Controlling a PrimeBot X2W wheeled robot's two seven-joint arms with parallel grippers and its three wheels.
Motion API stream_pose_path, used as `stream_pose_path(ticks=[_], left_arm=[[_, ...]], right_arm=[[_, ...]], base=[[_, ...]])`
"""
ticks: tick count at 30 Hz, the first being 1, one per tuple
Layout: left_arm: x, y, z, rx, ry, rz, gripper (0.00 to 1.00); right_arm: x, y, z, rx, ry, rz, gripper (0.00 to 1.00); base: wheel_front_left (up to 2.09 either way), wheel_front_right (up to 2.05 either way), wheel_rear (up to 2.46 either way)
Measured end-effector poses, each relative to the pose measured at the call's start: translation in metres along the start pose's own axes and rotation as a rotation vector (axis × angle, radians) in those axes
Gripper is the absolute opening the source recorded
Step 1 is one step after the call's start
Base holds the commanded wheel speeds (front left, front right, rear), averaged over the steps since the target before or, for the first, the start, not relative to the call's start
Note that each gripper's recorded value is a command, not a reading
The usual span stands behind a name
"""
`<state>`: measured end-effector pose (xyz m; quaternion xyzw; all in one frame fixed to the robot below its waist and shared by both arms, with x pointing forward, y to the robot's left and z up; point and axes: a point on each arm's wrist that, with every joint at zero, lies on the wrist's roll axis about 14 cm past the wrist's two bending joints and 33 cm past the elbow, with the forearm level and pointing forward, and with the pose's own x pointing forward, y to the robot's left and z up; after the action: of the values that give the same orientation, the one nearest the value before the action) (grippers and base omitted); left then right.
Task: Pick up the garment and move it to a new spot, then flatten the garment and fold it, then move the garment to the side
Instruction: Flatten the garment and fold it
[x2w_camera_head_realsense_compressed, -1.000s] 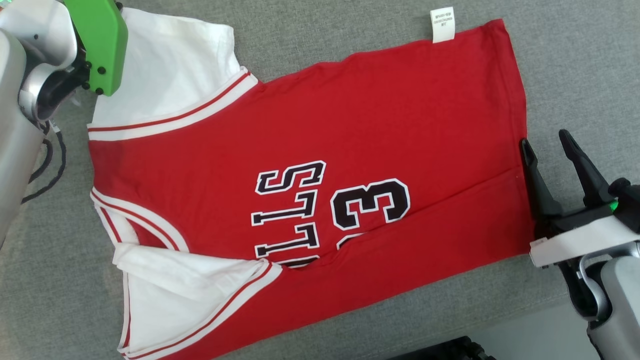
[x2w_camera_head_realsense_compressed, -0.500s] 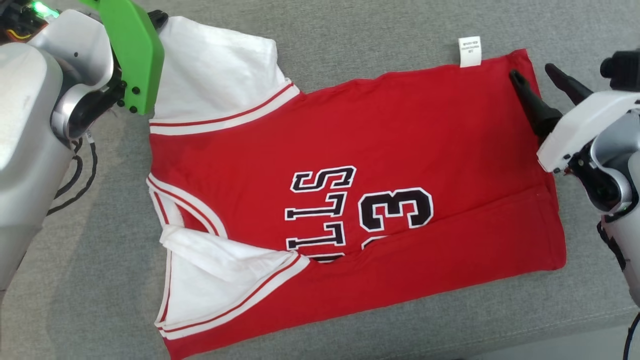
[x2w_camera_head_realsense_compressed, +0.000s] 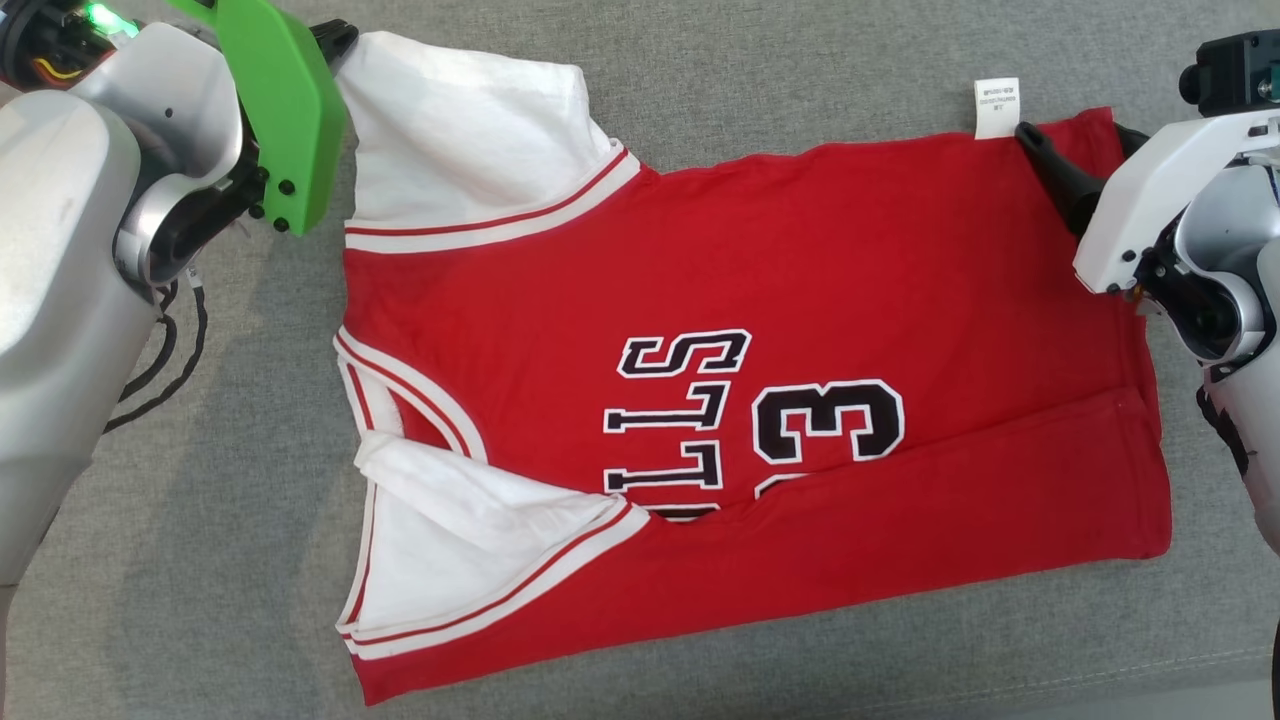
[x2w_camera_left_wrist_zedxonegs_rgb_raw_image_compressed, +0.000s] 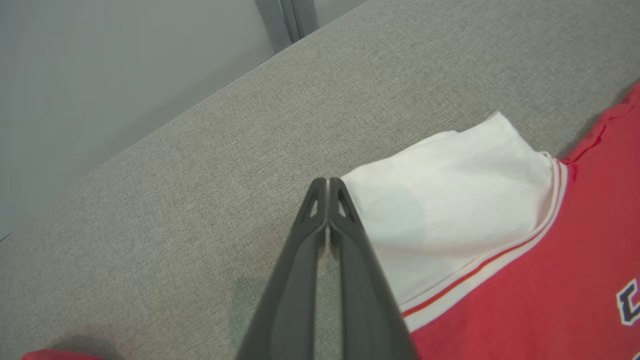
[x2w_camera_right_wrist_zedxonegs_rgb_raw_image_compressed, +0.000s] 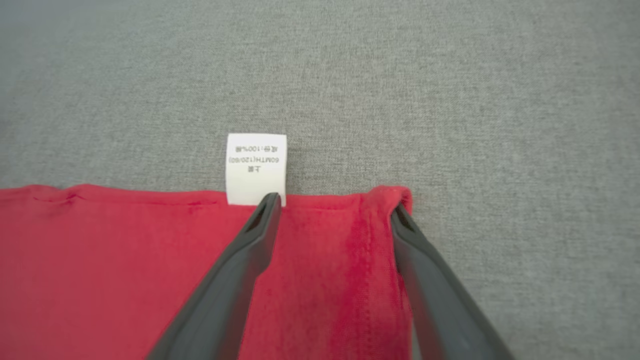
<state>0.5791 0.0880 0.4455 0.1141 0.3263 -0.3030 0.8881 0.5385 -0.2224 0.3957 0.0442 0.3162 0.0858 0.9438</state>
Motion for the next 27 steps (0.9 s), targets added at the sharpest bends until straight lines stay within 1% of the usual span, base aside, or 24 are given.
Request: stream_pose_path(ticks=[1,2,3,4,5,6,7,8,12,17,19,23,27], left_arm=[[0.0,0.0,-0.001,0.0,0.0,0.0,0.0],[0.0,0.0,-0.001,0.0,0.002,0.001,0.0],[0.0,0.0,-0.002,-0.001,0.003,0.001,0.0],[0.0,0.0,-0.003,-0.001,0.005,0.001,0.0],[0.0,0.0,-0.003,-0.001,0.003,0.0,0.0],[0.0,0.0,-0.003,-0.001,0.004,0.0,0.0],[0.001,0.0,-0.004,-0.001,0.005,0.0,0.0],[0.001,0.0,-0.004,-0.002,0.005,0.0,0.0],[0.001,0.003,-0.002,0.006,-0.022,0.008,0.0],[-0.002,0.017,0.024,0.025,-0.164,0.049,0.0],[-0.003,0.028,0.033,0.029,-0.232,0.082,0.0],[-0.01,0.046,0.053,0.03,-0.33,0.133,0.0],[-0.011,0.043,0.055,0.02,-0.354,0.126,0.0]], right_arm=[[0.001,-0.001,0.0,-0.001,0.001,-0.002,1.0],[0.001,-0.001,0.001,-0.002,0.002,-0.004,0.96],[0.002,-0.003,0.001,-0.006,0.004,-0.01,0.81],[0.003,-0.005,0.003,-0.008,0.001,-0.014,0.73],[0.003,-0.006,0.003,-0.01,-0.001,-0.017,0.49],[0.003,-0.006,0.003,-0.009,0.0,-0.02,0.39],[0.004,-0.007,0.003,-0.008,0.003,-0.022,0.17],[0.005,-0.01,0.004,-0.002,-0.005,-0.028,0.0],[0.006,-0.018,0.009,-0.012,-0.025,-0.055,0.0],[0.008,-0.022,0.028,0.008,-0.105,-0.063,0.0],[0.01,-0.024,0.04,0.035,-0.151,-0.066,0.0],[0.011,-0.027,0.062,0.045,-0.228,-0.068,0.0],[0.011,-0.023,0.068,0.053,-0.257,-0.055,0.0]], base=[[0.0,0.0,0.0],[0.0,0.0,0.0],[0.0,0.0,0.0],[0.0,0.0,0.0],[0.0,0.0,0.0],[0.0,0.0,0.0],[0.0,0.0,0.0],[0.0,0.0,0.0],[0.0,0.0,0.0],[0.0,0.0,0.0],[0.0,0.0,0.0],[0.0,0.0,0.0],[0.0,0.0,0.0]])
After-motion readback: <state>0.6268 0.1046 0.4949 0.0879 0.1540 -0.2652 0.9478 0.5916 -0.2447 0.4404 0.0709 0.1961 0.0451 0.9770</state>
